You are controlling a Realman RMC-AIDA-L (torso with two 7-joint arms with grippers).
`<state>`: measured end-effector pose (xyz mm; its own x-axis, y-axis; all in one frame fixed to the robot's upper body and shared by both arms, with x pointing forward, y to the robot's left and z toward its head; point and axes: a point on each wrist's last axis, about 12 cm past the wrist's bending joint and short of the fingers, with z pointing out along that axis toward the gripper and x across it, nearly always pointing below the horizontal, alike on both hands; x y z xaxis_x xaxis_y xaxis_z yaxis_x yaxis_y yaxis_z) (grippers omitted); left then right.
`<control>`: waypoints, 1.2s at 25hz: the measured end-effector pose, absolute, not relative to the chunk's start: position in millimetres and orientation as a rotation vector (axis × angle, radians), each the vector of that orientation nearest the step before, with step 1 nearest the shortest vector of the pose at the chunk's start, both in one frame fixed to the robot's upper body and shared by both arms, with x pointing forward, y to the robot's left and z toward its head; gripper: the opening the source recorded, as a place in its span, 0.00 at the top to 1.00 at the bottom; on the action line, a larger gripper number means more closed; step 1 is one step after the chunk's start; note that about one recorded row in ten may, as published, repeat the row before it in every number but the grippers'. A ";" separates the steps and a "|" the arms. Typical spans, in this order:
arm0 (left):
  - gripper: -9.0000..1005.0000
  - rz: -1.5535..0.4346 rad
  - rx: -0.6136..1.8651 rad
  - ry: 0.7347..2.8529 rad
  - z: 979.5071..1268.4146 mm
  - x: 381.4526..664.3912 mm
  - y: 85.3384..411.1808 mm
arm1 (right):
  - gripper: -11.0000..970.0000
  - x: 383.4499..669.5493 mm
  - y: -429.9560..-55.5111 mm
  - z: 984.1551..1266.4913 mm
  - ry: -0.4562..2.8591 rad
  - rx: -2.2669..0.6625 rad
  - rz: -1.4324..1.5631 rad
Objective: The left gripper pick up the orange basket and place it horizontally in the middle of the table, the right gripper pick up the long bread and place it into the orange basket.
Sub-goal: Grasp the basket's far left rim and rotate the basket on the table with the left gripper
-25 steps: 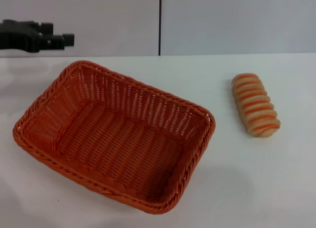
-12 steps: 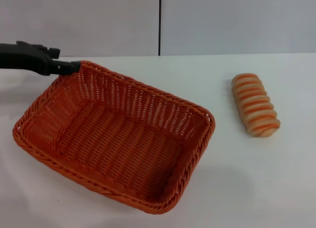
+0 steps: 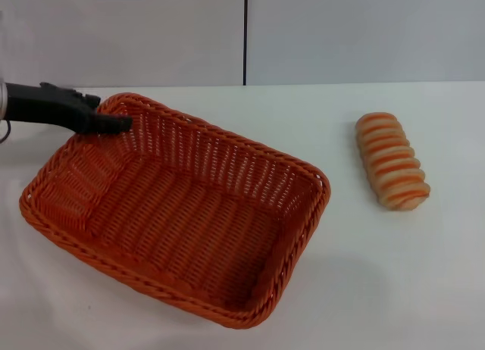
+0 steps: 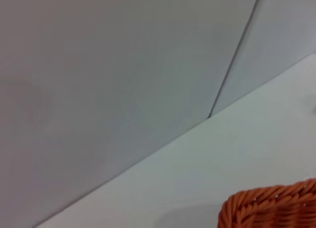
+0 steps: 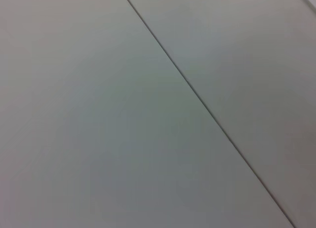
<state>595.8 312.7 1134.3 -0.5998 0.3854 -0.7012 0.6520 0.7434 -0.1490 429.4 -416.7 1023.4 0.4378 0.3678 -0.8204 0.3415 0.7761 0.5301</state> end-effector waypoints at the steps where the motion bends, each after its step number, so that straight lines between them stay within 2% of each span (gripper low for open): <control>1: 0.22 -0.521 0.777 2.276 1134.3 595.8 312.7 | 0.15 429.4 -416.7 1023.4 1.146 0.723 0.018; 14: 0.22 -0.494 0.821 2.296 1129.9 601.2 301.7 | 0.15 430.1 -416.8 1022.1 1.156 0.731 0.018; 16: 0.45 -0.486 0.840 2.295 1129.5 601.8 299.9 | 0.15 430.9 -416.7 1021.2 1.163 0.736 0.019; 24: 0.59 -0.483 0.843 2.293 1130.0 602.3 299.9 | 0.15 435.3 -414.2 1020.4 1.169 0.744 0.032; 27: 0.79 -0.481 0.834 2.294 1130.6 602.7 301.0 | 0.15 436.6 -413.8 1020.2 1.172 0.746 0.034; 30: 0.80 -0.482 0.821 2.295 1131.1 602.9 302.4 | 0.15 437.6 -413.5 1020.4 1.172 0.745 0.036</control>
<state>602.9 302.4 1131.1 -0.5963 0.4285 -0.6788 0.6654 0.7368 -0.1194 437.6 -413.5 1020.4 0.4164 0.3960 -0.8184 0.3457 0.7636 0.5454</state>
